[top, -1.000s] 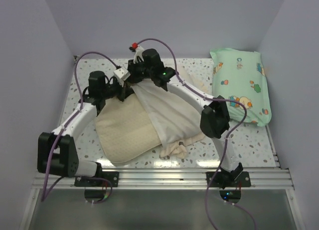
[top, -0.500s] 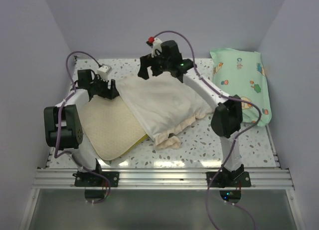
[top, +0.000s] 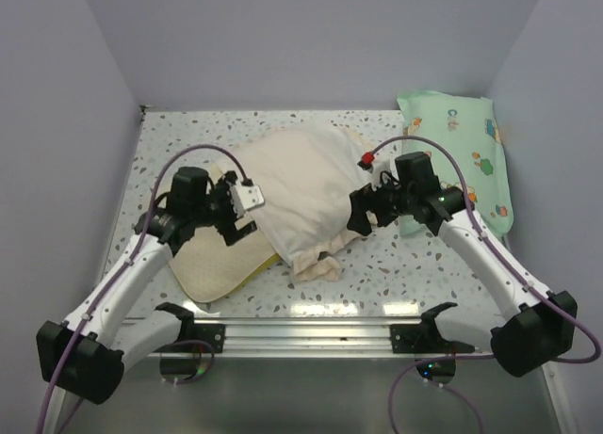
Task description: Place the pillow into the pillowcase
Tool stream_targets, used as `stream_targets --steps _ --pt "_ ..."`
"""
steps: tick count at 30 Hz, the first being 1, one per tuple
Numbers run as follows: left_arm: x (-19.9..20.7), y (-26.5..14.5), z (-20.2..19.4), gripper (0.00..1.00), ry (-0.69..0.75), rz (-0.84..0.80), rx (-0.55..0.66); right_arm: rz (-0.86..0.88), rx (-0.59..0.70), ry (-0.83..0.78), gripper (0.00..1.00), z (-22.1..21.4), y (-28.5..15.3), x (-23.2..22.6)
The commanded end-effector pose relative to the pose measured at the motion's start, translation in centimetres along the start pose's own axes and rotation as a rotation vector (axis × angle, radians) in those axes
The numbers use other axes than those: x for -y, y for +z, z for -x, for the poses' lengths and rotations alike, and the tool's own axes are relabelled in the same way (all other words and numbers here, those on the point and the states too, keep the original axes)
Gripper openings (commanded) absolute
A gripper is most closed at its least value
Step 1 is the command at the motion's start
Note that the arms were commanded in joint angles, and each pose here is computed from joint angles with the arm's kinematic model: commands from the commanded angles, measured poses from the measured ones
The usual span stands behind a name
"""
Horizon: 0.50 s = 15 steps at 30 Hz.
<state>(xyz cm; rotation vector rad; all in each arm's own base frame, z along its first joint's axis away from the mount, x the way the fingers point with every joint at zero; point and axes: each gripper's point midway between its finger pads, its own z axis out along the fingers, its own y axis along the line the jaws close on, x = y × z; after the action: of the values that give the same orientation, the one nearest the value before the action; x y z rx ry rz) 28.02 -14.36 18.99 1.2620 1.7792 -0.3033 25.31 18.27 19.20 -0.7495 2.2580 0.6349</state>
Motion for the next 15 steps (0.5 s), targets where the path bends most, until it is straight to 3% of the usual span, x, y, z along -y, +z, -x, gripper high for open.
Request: stream_targets --steps 1,7,13,15 --pt "6.1 1.0 -7.3 1.0 -0.046 -0.098 -0.246 0.031 -0.041 0.04 0.89 -2.6 -0.4 -0.3" --pt "10.6 3.0 -9.1 1.0 0.057 -0.163 -0.341 0.05 -0.079 0.046 0.89 -5.6 -0.1 -0.5" --pt "11.9 4.6 -11.4 1.0 -0.029 -0.17 -0.433 0.044 -0.111 0.004 0.89 -5.6 0.0 -0.1" --pt "12.0 5.3 -13.6 1.0 -0.03 -0.148 -0.525 0.042 -0.132 0.011 0.89 -5.6 0.5 0.2"
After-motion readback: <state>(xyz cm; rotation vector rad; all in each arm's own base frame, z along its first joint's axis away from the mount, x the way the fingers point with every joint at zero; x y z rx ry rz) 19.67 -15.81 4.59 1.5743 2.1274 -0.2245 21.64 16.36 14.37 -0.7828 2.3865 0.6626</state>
